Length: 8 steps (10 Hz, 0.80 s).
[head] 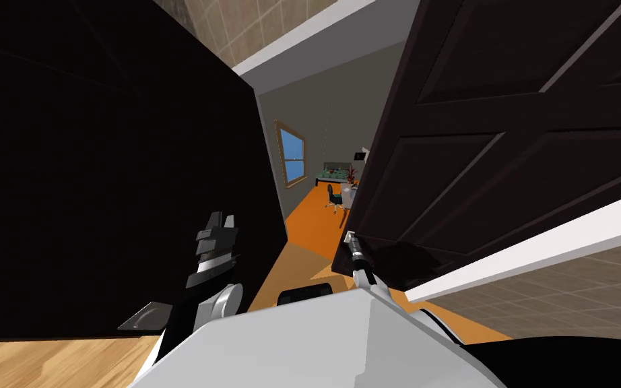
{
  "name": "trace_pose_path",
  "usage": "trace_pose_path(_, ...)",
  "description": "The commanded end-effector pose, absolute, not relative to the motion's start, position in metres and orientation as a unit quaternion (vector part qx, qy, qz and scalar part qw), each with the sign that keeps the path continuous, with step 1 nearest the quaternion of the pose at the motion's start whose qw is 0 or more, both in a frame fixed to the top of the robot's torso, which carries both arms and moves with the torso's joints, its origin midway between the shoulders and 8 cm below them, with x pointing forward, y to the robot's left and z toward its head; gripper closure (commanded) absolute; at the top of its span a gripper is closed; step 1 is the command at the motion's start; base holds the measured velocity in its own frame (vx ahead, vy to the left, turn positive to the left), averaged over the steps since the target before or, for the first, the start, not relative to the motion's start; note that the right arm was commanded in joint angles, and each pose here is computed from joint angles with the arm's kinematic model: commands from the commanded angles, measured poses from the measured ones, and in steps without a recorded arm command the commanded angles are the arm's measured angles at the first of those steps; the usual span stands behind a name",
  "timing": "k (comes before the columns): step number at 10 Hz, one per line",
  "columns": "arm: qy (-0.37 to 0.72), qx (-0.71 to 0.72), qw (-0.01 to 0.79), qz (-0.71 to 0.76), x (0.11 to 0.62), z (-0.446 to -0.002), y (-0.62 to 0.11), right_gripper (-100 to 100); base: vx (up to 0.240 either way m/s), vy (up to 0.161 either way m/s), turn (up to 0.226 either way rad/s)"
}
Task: Pull the door open
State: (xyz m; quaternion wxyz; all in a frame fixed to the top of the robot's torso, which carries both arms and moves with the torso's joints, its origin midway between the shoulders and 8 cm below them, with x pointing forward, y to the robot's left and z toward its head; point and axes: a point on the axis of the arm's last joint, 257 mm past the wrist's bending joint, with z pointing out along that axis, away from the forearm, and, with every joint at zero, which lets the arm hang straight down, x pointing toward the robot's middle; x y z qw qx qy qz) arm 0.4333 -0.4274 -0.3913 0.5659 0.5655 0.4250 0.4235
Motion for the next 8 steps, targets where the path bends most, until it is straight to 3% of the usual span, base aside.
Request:
trace_pose_path(1, 0.431, 0.561, 0.561, 0.431, 0.434, -0.391, -0.423, 100, -0.226, -0.043, 0.091)
trace_pose_path(8, 0.452, 0.545, 0.544, 0.451, 0.431, -0.393, -0.409, 100, -0.185, -0.017, 0.079)
